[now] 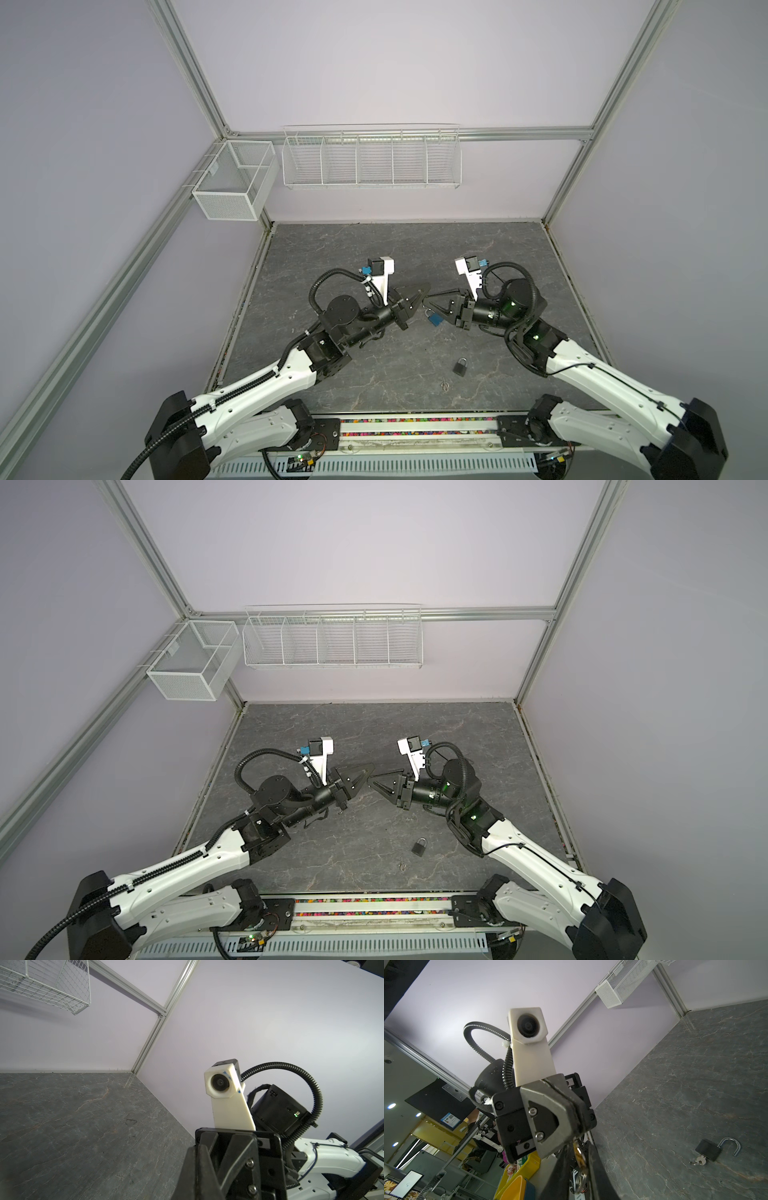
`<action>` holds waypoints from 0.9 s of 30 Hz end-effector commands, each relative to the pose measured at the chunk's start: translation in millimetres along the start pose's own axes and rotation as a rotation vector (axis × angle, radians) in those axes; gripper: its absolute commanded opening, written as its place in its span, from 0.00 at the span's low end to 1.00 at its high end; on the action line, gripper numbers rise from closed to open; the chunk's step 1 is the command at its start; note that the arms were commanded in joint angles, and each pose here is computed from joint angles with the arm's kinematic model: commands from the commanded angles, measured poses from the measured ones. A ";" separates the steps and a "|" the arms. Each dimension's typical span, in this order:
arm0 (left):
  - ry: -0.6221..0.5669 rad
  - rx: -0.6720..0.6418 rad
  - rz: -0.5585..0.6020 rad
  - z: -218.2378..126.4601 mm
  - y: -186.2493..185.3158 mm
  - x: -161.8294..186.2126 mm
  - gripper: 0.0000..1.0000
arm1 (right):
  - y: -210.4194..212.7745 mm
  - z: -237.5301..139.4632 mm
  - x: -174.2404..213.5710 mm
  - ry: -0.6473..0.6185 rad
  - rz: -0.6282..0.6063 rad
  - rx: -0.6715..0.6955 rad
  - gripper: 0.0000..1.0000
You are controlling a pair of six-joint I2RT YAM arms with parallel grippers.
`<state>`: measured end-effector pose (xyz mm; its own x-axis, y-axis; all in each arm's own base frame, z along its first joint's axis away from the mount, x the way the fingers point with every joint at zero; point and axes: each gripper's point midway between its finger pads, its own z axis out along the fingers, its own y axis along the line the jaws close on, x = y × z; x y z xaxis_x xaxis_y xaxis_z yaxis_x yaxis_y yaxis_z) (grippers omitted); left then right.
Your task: Unlock with the key
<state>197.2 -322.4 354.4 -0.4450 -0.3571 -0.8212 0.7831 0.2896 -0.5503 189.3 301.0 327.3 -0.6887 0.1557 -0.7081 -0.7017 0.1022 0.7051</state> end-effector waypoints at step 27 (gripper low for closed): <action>-0.108 -0.329 -0.178 -25.9 52.3 -12.9 0.55 | -26.4 -21.2 -5.4 0.038 -0.059 0.271 0.06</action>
<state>219.6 -299.9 341.1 -0.4897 -0.4410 -0.7521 0.6337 0.4124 -0.6545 201.1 290.6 316.6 -0.6778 0.1210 -0.7252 -0.6812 0.2678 0.6814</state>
